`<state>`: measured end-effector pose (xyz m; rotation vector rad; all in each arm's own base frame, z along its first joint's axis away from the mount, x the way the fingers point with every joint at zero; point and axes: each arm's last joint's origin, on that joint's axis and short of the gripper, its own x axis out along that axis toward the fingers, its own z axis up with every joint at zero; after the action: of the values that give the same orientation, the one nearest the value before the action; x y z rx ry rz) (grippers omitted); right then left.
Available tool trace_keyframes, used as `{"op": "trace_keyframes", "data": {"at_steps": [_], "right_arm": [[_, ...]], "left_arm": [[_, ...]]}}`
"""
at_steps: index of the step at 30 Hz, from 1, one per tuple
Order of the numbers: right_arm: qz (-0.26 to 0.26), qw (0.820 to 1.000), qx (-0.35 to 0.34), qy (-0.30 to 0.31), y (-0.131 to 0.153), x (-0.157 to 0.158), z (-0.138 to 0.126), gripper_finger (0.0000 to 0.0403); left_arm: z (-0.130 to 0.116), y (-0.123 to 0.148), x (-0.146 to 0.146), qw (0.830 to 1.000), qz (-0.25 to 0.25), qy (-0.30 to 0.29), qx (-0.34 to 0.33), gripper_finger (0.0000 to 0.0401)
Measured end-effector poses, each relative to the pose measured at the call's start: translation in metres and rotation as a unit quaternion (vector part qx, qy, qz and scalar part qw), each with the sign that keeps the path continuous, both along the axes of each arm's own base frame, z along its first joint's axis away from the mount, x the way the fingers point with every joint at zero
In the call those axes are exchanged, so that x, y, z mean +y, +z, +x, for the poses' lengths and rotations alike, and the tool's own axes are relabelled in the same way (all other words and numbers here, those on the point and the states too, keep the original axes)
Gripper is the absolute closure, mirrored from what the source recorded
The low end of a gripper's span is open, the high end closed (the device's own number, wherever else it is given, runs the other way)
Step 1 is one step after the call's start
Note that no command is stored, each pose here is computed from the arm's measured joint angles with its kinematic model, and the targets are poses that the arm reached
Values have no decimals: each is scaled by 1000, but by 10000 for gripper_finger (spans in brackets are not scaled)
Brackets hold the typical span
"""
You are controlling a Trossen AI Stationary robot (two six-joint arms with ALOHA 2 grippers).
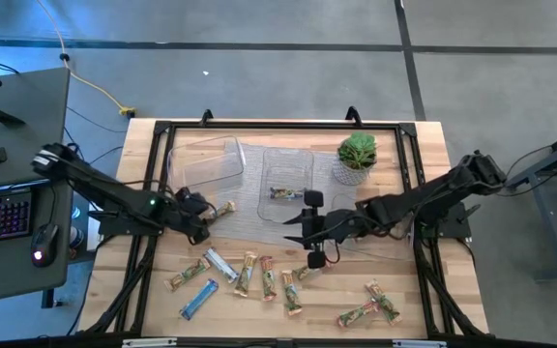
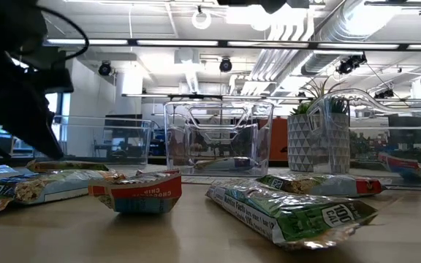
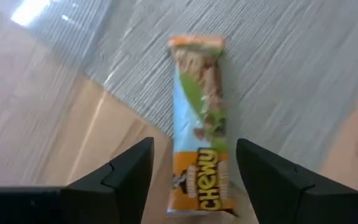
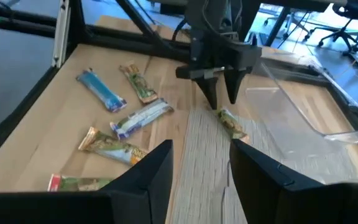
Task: Pick and place Granola Bars by type
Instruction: Put the yellow granola bar into the left transparent bin
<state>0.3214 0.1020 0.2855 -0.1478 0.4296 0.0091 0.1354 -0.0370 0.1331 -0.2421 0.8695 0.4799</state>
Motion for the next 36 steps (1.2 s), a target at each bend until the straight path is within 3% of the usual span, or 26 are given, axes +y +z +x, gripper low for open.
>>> {"op": "trace_keyframes", "data": {"at_steps": [5, 13, 23, 30, 36], "right_arm": [[9, 1000, -19, 5, -9, 0, -1, 260], [23, 998, -56, 8, -25, -1, -4, 261], [27, 997, -66, 11, -25, 0, -4, 261], [26, 997, -69, 12, -25, 0, -4, 260], [25, 997, -70, 12, -24, 0, -4, 260]], "left_arm": [[-1, -13, 1, 999, 15, 18, 23, 178], [5, -19, -2, 999, -10, 29, 13, 182], [16, -4, -7, 999, -41, 15, -2, 270], [32, 31, -13, 1000, -25, -1, -6, 313], [39, 91, -13, 999, 40, 12, 23, 325]]}}
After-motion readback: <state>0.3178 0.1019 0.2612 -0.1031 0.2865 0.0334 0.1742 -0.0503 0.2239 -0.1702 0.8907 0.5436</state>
